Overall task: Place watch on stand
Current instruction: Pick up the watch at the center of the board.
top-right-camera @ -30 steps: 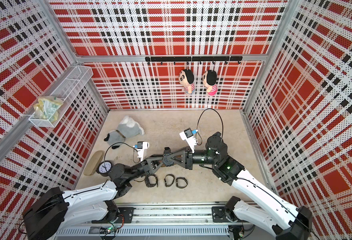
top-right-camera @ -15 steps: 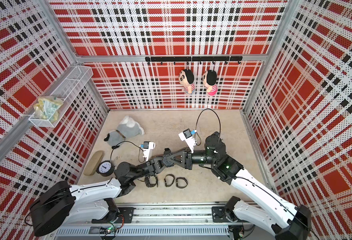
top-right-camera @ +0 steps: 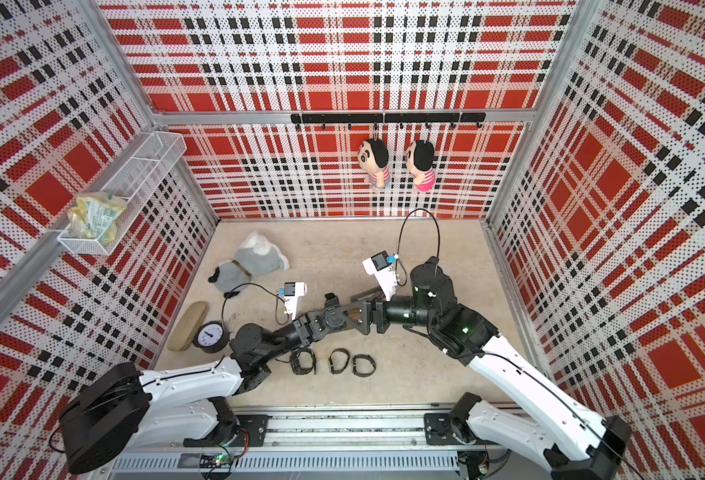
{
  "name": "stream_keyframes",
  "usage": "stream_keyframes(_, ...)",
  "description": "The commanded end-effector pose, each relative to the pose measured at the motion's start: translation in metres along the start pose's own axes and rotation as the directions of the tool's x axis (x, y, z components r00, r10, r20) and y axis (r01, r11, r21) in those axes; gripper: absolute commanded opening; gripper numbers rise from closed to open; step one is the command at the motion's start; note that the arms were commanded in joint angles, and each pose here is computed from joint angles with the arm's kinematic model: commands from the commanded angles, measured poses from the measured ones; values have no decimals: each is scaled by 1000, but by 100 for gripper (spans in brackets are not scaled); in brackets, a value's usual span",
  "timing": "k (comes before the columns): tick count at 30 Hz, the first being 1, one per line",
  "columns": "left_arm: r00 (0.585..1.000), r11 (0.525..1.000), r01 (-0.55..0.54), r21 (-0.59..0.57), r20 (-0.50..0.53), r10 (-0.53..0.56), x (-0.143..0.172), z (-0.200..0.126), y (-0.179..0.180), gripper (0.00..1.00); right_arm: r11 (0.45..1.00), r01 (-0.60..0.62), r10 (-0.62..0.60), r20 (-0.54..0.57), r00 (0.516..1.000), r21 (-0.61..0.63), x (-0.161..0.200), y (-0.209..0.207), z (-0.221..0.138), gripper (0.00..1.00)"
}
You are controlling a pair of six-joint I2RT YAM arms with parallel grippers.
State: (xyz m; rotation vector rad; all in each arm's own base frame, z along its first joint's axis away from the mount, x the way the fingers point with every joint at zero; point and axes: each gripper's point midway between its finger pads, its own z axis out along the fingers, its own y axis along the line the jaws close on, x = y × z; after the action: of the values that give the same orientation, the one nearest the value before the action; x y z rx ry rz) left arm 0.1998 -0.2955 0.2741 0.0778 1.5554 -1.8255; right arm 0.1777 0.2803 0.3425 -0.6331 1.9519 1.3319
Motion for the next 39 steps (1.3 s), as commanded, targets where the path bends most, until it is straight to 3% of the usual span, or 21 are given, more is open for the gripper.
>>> stream_keyframes(1,996,994,37,-102,86,-29,-14,-6,21,0,981,21,-21,-1,1000,195,1,-26,-17,81)
stream_keyframes(7,994,942,19,-334,107,18,-12,-9,63,0,925,68,-42,-76,996,375,15,-53,-13,78)
stream_keyframes(12,991,921,40,-387,133,13,-10,-14,75,0,899,85,-64,-65,996,429,12,-56,-3,81)
stream_keyframes(14,991,916,39,-399,131,14,-8,-14,77,0,899,90,-58,-87,995,429,15,-59,6,93)
stream_keyframes(15,992,915,37,-402,128,16,-7,-13,77,0,896,97,-58,-104,993,433,16,-60,10,94)
stream_keyframes(27,994,911,19,-413,110,29,-6,-10,75,0,878,164,-76,-207,975,450,26,-58,37,90)
stream_keyframes(39,995,918,4,-397,96,37,-6,-10,70,0,824,208,-61,-283,957,527,38,-67,52,86)
